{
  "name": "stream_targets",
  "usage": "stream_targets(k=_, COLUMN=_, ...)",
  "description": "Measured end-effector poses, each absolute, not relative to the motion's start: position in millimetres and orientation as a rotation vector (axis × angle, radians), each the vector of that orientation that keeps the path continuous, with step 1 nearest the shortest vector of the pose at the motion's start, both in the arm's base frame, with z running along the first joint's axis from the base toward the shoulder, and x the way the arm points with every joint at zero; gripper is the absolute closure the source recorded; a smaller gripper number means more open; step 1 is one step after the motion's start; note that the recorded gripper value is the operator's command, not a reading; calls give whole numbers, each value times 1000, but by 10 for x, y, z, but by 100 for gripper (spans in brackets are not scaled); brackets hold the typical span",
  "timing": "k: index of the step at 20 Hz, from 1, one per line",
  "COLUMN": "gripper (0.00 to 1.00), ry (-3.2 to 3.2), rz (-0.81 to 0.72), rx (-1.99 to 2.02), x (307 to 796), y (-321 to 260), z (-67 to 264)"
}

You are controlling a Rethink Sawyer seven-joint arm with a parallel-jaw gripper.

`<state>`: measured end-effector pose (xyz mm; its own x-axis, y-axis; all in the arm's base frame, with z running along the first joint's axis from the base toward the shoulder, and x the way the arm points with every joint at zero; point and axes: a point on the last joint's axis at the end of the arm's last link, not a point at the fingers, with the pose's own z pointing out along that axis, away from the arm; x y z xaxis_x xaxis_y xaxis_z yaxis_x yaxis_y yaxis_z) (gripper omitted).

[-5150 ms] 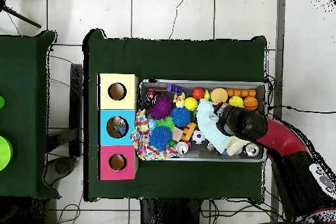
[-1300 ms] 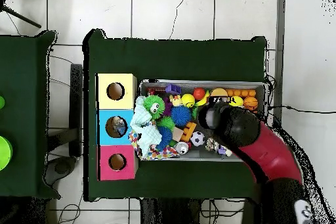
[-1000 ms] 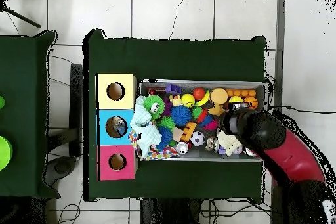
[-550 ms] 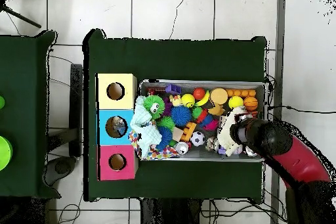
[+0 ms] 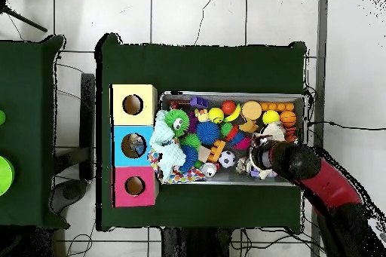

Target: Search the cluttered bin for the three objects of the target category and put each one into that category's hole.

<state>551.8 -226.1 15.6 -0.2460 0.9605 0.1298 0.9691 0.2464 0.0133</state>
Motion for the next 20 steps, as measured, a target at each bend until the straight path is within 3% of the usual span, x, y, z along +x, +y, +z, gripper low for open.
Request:
stream_targets(k=10, gripper=0, ry=-2414, rz=-161, rx=-1787, x=5225, y=-2306, z=-96)
stream_targets(k=20, gripper=0, ry=-2493, rz=-124, rx=-1707, x=5197, y=-2414, z=-111)
